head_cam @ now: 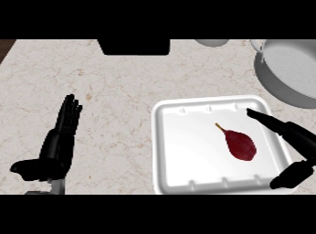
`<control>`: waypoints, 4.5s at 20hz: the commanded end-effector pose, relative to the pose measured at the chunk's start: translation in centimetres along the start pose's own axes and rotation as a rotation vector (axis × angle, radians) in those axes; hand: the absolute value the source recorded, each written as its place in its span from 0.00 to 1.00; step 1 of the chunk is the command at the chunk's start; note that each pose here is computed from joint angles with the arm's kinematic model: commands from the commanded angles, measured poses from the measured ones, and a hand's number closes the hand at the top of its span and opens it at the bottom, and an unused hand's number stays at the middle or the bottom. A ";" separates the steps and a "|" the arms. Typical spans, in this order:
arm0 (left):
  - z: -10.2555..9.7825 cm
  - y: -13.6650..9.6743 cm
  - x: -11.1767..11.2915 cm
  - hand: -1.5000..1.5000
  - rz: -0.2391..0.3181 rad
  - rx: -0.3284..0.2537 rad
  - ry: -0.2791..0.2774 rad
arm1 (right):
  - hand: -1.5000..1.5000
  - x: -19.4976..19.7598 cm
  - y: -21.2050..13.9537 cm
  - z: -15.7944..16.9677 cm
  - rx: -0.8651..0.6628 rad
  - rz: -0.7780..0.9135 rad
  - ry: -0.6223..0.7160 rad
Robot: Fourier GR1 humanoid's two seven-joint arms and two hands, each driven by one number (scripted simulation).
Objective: Pick the pear from the tray and place it in the pot
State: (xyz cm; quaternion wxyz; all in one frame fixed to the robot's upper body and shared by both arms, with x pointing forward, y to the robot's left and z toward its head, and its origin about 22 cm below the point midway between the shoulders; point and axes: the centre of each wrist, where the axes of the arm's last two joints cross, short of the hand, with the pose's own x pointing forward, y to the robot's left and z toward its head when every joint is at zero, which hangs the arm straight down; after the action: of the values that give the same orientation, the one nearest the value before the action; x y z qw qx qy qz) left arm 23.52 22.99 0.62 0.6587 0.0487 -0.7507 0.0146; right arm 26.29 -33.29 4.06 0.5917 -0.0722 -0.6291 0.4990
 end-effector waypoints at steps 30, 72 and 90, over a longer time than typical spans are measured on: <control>-0.8 0.3 0.3 0.50 0.015 0.001 -0.013 | 1.00 -4.5 3.9 -5.5 -0.151 0.098 -0.098; -0.9 -2.7 0.7 0.50 0.008 -0.091 -0.033 | 1.00 9.4 -18.4 -18.3 -1.255 0.482 1.367; -0.8 -2.4 1.4 0.50 0.015 -0.065 -0.027 | 1.00 -1.9 -17.4 -9.9 -1.164 0.327 1.445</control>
State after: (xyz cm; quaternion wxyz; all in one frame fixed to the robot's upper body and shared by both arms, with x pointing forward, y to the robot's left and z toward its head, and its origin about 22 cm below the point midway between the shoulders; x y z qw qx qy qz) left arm 25.10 20.72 1.48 0.6496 0.0250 -0.7599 -0.0022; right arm 44.82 -35.45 14.74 0.6095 -0.7537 -0.2438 0.0312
